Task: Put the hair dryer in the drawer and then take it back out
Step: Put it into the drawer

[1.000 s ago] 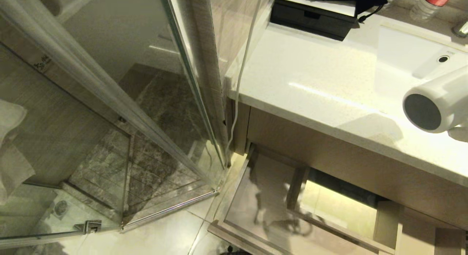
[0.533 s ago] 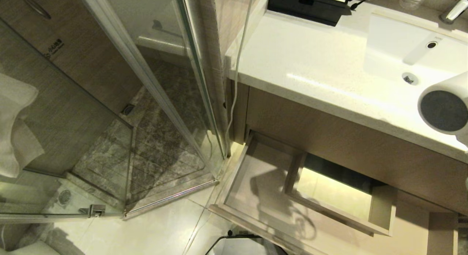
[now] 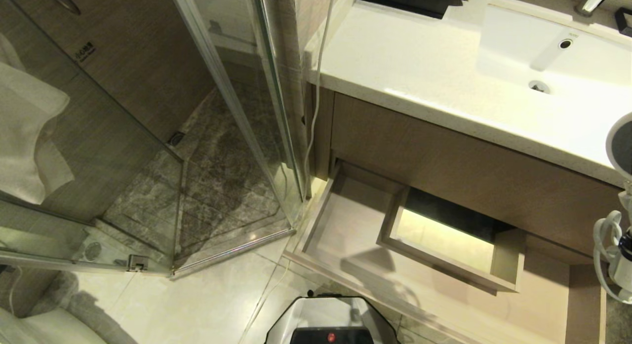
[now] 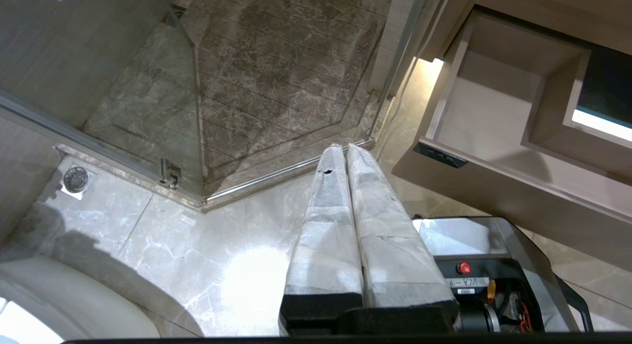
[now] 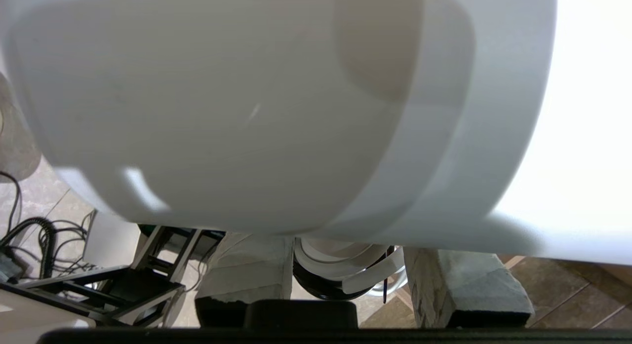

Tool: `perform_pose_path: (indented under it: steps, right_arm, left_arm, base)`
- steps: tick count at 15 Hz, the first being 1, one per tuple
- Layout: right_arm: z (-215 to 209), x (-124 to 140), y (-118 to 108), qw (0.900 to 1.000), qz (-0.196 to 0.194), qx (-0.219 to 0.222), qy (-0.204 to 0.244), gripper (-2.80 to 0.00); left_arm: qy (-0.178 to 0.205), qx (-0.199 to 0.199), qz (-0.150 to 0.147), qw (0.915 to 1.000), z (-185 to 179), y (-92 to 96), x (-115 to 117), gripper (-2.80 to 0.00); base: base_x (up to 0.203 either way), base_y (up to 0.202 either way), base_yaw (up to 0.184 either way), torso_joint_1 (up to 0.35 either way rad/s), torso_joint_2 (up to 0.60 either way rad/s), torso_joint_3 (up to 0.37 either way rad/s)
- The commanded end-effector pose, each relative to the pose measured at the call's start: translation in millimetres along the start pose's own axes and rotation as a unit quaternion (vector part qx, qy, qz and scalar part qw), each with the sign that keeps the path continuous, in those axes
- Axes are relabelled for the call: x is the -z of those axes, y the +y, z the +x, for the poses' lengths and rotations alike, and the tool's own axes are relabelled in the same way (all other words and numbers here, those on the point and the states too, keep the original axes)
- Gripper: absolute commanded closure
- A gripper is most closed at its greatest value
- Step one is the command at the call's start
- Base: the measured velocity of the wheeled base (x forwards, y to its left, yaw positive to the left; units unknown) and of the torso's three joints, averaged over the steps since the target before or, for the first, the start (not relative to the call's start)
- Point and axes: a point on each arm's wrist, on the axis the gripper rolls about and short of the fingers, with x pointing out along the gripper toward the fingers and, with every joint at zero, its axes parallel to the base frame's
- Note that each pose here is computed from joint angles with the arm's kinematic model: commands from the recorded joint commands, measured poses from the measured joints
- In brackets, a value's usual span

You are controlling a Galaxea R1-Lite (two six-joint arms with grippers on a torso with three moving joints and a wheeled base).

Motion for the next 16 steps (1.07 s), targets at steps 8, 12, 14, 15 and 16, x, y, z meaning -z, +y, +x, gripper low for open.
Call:
perform_pose_path:
  steps: [8,12,14,15,16]
  right_arm:
    - [-2.4,12.9,3.8,1.0,0.0,-0.003,0.008,0.0]
    - [-3.7,18.9,5.5,1.0,0.001,-0.004,0.011,0.0]
    - [-4.2,19.6,5.8,1.0,0.001,-0.005,0.013,0.0]
    - [-3.9,19.8,5.9,1.0,0.001,-0.005,0.014,0.0]
    - [-3.8,19.7,5.9,1.0,0.001,-0.005,0.014,0.0]
  left_arm:
    - [0.001,0.0,0.0,1.0,0.1,0.0,-0.1,0.0]
    - [0.001,0.0,0.0,1.0,0.1,0.0,-0.1,0.0]
    - [0.001,0.0,0.0,1.0,0.1,0.0,-0.1,0.0]
    - [0.001,0.0,0.0,1.0,0.1,0.0,-0.1,0.0]
    - [0.001,0.0,0.0,1.0,0.1,0.0,-0.1,0.0]
  base:
    - [0.0,0.0,0.0,-0.011,-0.01,-0.022]
    - [0.0,0.0,0.0,0.0,0.0,0.0]
    - [0.0,0.0,0.0,0.0,0.0,0.0]
    - [0.0,0.0,0.0,0.0,0.0,0.0]
    - [0.0,0.0,0.0,-0.125,0.2,0.113]
